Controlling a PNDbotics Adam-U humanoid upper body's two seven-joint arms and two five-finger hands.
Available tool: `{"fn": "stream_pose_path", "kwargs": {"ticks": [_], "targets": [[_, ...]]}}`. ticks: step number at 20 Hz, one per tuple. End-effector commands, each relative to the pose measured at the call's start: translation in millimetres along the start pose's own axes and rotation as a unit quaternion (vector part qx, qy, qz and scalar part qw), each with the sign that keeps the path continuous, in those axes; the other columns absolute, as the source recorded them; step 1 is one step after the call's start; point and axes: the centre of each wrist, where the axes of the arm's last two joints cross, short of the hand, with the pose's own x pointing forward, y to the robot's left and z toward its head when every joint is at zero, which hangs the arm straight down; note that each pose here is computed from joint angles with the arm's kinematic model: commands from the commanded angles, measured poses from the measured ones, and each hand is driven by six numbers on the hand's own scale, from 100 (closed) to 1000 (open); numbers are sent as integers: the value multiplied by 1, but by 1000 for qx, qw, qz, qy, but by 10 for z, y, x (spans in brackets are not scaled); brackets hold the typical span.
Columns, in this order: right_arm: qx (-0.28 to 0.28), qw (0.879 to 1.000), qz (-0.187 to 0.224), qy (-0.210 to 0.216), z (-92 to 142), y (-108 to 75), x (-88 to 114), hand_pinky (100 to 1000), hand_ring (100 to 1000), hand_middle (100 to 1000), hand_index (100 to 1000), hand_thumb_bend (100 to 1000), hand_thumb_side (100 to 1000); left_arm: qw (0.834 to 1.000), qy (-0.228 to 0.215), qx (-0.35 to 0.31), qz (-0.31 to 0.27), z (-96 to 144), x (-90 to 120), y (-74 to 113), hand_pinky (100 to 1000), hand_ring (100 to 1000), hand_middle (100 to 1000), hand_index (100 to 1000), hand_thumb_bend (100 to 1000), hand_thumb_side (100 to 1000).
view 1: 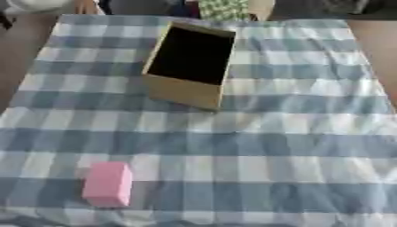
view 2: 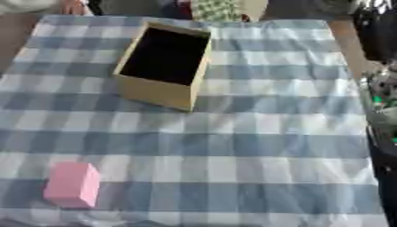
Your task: Pick up objects on the table and place them in the box.
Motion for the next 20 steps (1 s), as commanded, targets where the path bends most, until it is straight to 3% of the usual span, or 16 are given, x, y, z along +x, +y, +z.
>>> {"fn": "stream_pose_path", "kwargs": {"ticks": [1,10,16,20], "targets": [[0,1000,5,-18,-80,-62,27,852,708,708,761,100,917,998,-23,-38,-33,-59,26,98,652,683,639,830,981,1000],[4,1000,6,-21,-89,-65,29,851,706,706,761,100,918,981,-45,-161,-98,-14,-7,184,679,698,657,850,1000,1000],[8,1000,7,-22,-92,-69,29,852,705,706,761,100,919,953,-57,-262,-140,14,-19,222,711,718,678,865,1000,1000],[11,1000,8,-22,-91,-71,28,852,705,706,761,100,919,930,-62,-330,-151,22,-14,226,737,732,689,868,1000,916]]}}
